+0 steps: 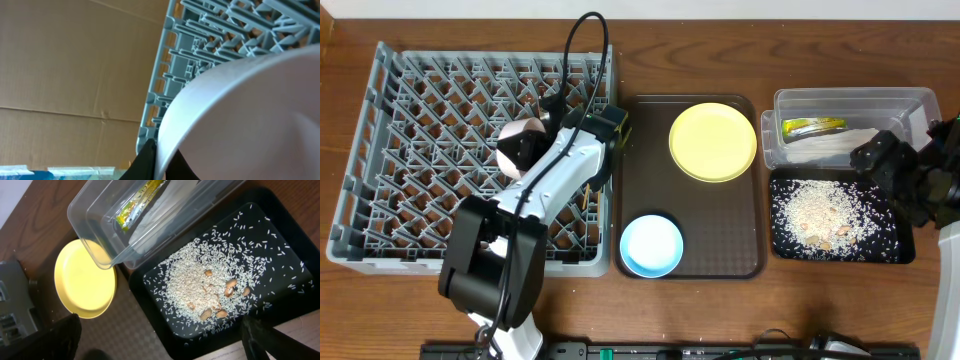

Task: Sort waste into correct bins and load items into the dishwasher
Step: 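Lift the white bowl and set it upright in the dish rack, then reach the left gripper to the light-blue bowl and grasp its rim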

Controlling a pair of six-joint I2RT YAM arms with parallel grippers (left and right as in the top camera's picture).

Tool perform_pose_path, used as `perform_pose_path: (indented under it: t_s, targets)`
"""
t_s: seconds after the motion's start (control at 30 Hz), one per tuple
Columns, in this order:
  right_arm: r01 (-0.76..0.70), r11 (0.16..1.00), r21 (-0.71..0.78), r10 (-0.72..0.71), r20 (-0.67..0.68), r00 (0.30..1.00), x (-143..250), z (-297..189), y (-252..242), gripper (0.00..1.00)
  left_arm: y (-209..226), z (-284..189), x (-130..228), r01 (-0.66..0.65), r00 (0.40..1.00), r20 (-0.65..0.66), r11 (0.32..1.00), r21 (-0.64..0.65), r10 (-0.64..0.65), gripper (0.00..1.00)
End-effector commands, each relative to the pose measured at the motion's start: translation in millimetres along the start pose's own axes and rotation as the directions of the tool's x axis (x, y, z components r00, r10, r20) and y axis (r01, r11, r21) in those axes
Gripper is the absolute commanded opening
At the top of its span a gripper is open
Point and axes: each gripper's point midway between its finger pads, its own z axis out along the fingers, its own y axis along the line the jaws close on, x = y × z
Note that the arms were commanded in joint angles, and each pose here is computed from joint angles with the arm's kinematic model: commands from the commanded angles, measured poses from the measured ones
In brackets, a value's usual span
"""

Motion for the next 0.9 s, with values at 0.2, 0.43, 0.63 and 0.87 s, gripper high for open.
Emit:
perform_pose_path:
  t_s: [0.2,0.43,0.63,0.87]
  targets:
    - [-0.018,1.000,-0.002,0.018,0.013,1.000,-1.2,-4.0,-2.1,0.99,-64.1,-30.2,31.2,0.026,0.986,-0.161,0.944,0.328,0.029,0.16]
    - [-0.018,1.000,-0.002,0.018,0.013,1.000,-1.2,-4.0,-2.1,0.99,-78.5,-57.1,38.8,0.079,0.977,-0.210,0.873,0.481,0.027,0.34]
    - [-0.018,1.000,-0.002,0.018,0.013,1.000,-1.2,-4.0,-2.1,0.99,-91.2,-86.2,39.2,0.149,0.966,-0.256,0.749,0.646,0.029,0.47]
    - [-0.018,1.000,-0.002,0.018,0.013,1.000,-1.1,-4.0,-2.2,0.99,-57.7,-137.7,-11.7,0.203,0.979,-0.174,0.521,0.829,-0.104,0.58]
